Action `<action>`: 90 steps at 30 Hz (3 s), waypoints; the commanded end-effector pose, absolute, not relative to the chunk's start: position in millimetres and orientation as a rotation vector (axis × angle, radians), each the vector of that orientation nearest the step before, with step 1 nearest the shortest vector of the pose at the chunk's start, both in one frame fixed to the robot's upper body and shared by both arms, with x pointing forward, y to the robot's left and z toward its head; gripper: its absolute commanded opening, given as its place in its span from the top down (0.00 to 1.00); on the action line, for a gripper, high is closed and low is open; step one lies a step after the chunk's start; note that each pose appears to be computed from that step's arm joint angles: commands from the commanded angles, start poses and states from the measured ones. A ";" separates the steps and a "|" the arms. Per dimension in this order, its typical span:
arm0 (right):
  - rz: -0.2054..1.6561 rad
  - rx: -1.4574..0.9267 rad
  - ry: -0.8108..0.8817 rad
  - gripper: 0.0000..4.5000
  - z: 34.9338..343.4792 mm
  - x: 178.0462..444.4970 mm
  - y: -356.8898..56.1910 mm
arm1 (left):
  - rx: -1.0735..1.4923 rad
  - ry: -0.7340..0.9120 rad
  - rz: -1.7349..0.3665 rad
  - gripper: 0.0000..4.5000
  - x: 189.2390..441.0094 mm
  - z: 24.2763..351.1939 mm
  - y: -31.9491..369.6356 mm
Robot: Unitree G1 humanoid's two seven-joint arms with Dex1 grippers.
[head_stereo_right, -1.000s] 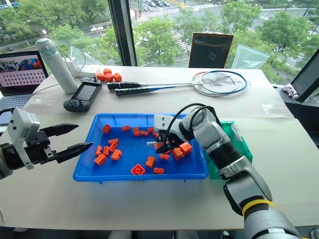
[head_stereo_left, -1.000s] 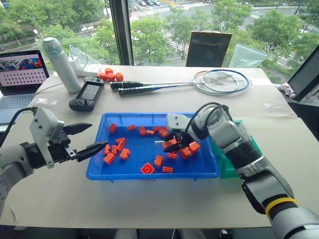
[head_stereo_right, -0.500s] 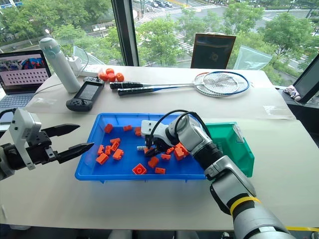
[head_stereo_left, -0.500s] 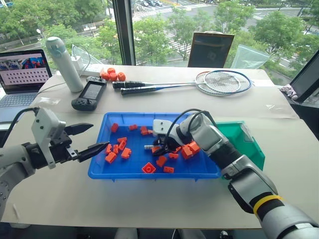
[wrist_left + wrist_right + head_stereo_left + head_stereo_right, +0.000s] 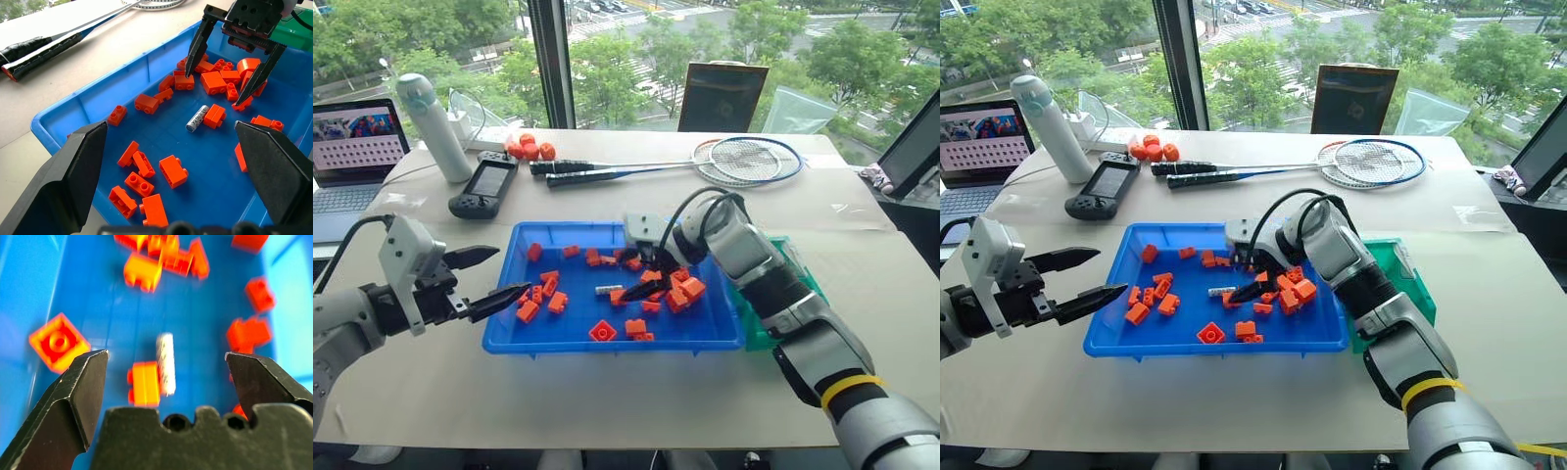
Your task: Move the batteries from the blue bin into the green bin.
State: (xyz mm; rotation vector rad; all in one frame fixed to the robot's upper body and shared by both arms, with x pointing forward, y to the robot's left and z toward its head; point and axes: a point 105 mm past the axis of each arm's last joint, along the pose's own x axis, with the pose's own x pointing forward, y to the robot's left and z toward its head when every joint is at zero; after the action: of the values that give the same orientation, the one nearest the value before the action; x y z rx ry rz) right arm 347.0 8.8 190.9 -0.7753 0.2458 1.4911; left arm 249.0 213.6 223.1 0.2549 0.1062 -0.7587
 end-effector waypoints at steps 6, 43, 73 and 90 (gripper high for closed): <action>1.412 -0.789 0.308 0.01 160.6 351.9 29.2 | 0.283 0.084 -0.767 0.00 245.3 231.0 211.5; 0.870 -0.731 0.258 0.94 281.4 388.3 -167.0 | 0.144 -0.111 -1.006 0.00 253.4 268.9 165.7; 0.903 -0.702 0.401 0.08 235.4 328.4 -235.9 | 0.292 -0.057 -0.858 0.00 284.5 264.5 179.1; 0.986 -0.412 0.105 0.08 236.1 346.8 -193.7 | 0.261 0.066 -0.674 0.00 290.8 232.8 216.5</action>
State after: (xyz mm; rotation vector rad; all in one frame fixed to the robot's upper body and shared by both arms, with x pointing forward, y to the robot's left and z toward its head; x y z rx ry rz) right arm 350.7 -195.8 226.5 -0.3666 0.1207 0.9804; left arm 292.4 217.1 229.6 0.2425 0.0734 -0.6694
